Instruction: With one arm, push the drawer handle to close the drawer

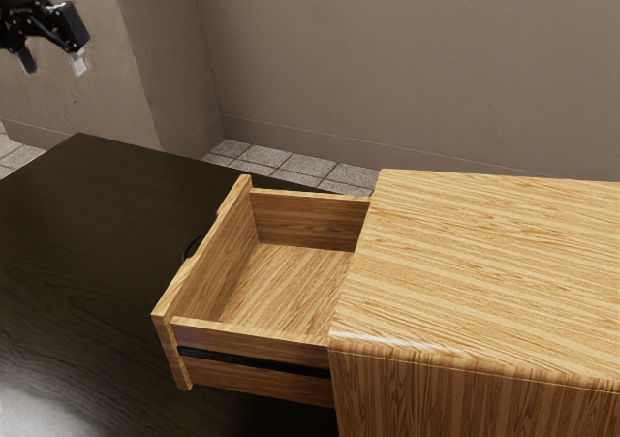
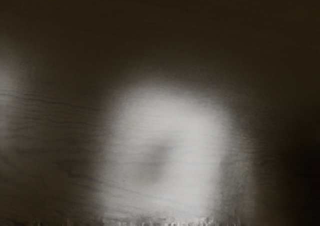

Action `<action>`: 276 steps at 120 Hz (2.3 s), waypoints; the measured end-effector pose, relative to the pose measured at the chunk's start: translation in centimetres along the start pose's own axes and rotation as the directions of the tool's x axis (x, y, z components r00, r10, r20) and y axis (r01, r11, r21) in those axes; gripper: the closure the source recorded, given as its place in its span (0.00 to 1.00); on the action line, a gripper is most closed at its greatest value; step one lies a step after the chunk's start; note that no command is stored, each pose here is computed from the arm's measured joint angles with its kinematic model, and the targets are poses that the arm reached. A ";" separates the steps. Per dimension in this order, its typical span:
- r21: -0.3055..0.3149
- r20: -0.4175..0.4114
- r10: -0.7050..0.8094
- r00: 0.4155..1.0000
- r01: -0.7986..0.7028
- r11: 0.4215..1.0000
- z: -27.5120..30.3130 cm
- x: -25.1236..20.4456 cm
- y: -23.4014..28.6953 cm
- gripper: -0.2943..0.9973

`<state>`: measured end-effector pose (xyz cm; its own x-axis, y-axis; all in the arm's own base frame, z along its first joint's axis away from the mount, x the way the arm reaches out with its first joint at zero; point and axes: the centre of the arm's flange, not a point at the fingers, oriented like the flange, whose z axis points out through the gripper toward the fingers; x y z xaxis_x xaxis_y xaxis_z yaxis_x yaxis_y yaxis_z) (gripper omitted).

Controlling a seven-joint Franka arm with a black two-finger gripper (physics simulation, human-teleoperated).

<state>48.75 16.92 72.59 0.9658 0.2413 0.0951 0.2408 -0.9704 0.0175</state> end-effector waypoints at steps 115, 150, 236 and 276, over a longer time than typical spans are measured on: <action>-0.009 -0.046 0.506 0.862 -0.507 0.862 -0.7 -15.5 10.9 0.25; -0.077 0.078 0.548 0.833 -0.543 0.836 10.6 -15.4 8.5 0.25; -0.002 0.056 0.856 0.515 -0.857 0.516 19.9 -8.9 16.3 0.54; 0.002 0.075 0.939 0.335 -0.942 0.335 22.0 -9.3 21.2 0.79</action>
<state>47.05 -5.77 50.16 0.5565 -0.8304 -0.0262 -0.8289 -0.5528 -0.0860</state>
